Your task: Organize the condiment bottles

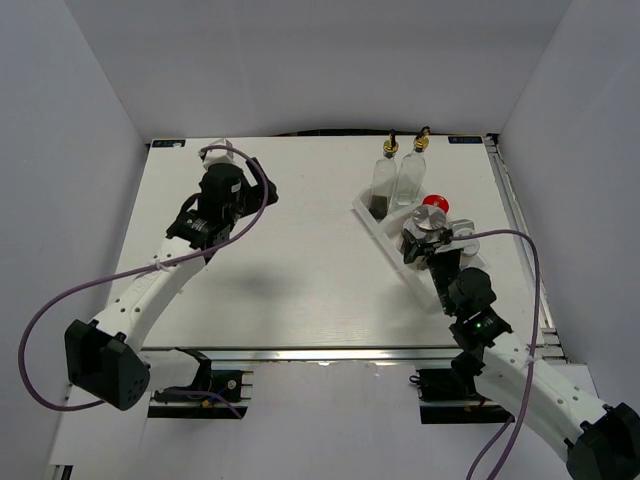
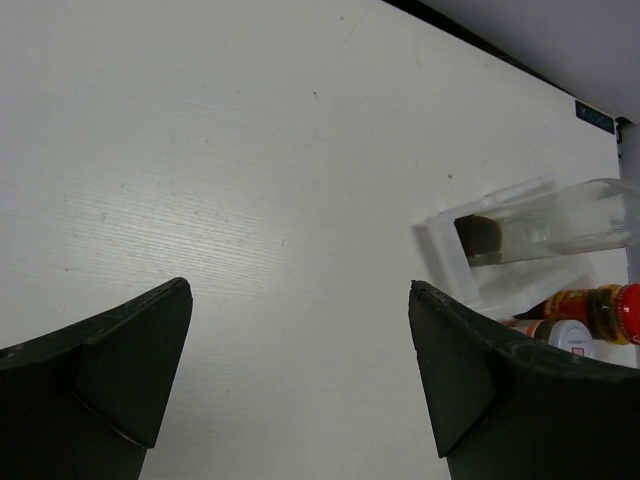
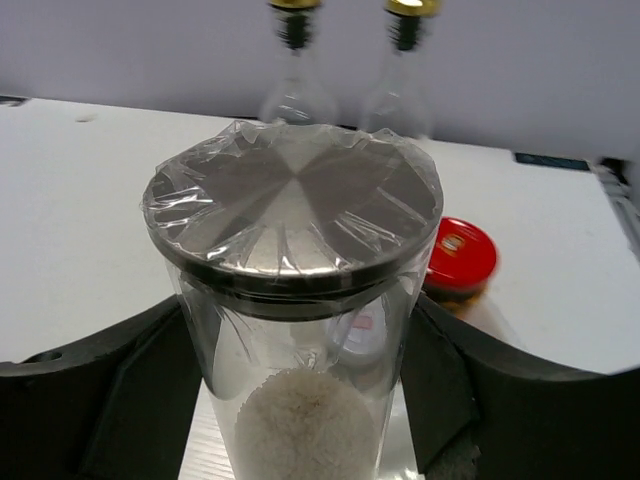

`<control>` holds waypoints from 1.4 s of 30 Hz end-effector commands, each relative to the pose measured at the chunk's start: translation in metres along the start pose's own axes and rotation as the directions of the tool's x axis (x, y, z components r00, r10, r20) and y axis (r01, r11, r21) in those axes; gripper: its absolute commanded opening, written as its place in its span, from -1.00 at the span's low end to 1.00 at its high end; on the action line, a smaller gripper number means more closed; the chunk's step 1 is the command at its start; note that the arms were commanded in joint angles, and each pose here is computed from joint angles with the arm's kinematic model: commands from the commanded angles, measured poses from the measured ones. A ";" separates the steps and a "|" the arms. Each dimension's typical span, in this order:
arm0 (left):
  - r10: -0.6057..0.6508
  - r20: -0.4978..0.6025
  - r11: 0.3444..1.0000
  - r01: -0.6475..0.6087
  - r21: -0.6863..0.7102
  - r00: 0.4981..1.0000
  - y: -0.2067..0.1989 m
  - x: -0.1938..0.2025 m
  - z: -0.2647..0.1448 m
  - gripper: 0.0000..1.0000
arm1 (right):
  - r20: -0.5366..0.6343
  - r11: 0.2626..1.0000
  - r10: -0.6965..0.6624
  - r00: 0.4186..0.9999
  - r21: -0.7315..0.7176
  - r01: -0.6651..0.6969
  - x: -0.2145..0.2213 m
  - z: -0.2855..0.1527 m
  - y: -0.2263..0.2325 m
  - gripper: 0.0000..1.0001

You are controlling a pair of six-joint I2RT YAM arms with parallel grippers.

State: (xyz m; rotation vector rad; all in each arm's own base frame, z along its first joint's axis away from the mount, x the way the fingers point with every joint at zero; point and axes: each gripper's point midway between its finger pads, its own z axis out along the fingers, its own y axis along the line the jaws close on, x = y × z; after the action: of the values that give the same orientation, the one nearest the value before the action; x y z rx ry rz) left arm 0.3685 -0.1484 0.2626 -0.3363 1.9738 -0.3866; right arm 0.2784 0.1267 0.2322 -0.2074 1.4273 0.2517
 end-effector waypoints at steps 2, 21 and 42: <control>-0.017 -0.001 0.998 0.017 0.057 1.000 0.005 -0.001 0.006 0.96 | 0.051 0.966 0.002 0.999 0.258 -0.015 -0.008 -0.006 -0.049 -0.26; -0.093 0.014 0.994 0.094 -0.062 0.996 0.084 0.011 0.014 0.96 | 0.018 0.928 -0.024 1.000 0.372 0.016 0.057 -0.023 -0.084 0.10; -0.090 0.047 0.994 0.093 -0.065 0.995 0.085 0.004 0.008 0.96 | 0.025 0.935 0.003 1.000 0.354 -0.012 0.051 -0.020 -0.081 0.63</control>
State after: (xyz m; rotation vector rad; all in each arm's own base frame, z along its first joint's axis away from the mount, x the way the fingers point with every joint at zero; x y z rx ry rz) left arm 0.3701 -0.0767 0.2064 -0.4838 1.9851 -0.3651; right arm 0.2908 0.0522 0.1736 0.0524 1.4444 0.0025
